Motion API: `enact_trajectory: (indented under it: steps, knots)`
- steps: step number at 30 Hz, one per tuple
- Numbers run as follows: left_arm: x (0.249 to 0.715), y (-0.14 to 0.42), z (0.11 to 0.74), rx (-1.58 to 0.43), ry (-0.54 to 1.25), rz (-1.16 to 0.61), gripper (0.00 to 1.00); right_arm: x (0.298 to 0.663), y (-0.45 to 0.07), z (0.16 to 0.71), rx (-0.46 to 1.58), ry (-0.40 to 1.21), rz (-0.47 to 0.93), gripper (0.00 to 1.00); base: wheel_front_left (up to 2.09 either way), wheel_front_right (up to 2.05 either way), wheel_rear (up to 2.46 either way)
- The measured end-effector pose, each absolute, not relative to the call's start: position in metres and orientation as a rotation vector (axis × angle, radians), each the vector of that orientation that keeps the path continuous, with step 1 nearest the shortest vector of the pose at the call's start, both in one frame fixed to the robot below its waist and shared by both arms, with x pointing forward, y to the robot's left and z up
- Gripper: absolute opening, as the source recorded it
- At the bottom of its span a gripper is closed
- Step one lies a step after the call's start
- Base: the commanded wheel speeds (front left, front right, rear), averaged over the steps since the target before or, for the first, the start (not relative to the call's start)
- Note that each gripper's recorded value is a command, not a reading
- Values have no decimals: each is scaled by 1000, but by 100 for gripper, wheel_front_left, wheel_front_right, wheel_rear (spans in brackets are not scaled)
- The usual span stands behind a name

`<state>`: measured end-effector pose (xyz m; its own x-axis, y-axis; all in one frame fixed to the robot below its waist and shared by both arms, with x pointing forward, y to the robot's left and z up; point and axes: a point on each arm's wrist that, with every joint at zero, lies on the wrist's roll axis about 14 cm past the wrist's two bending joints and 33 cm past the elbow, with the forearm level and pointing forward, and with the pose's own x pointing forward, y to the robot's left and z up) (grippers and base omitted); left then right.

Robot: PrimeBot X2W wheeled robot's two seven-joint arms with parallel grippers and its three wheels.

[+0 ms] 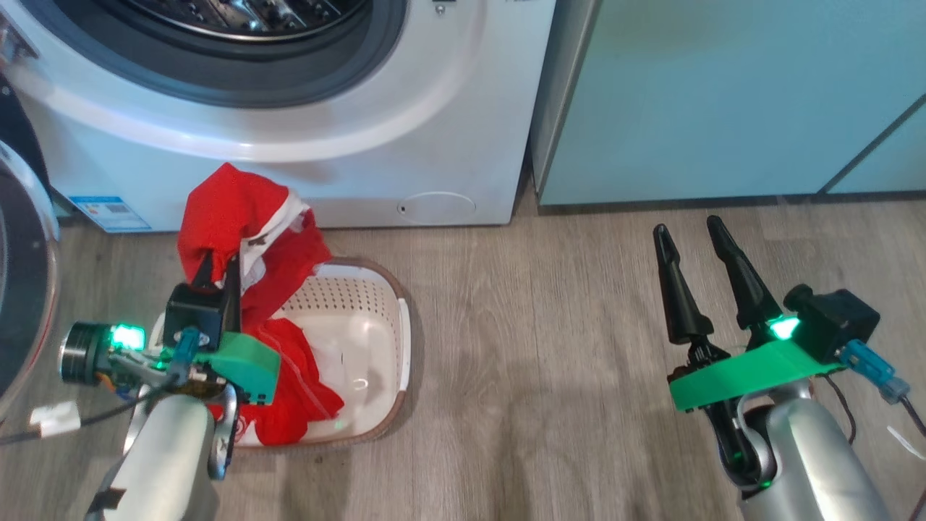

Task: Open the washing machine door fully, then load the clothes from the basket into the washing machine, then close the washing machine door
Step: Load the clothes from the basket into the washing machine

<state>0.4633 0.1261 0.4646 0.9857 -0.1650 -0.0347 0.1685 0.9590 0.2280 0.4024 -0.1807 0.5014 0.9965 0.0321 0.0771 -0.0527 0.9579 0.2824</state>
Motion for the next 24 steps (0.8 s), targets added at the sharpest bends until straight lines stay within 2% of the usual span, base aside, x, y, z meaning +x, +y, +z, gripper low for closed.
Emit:
enact_trajectory:
  steps: [12, 24]
  knots:
    - [433, 109, 537, 88, -187, -188, 0, 384, -189, 516, 288, -115, 23, 100, 0, 0, 0]
    - [417, 107, 555, -54, -226, -191, 0, 374, -198, 524, 279, -140, -3, 100, 0, 0, 0]
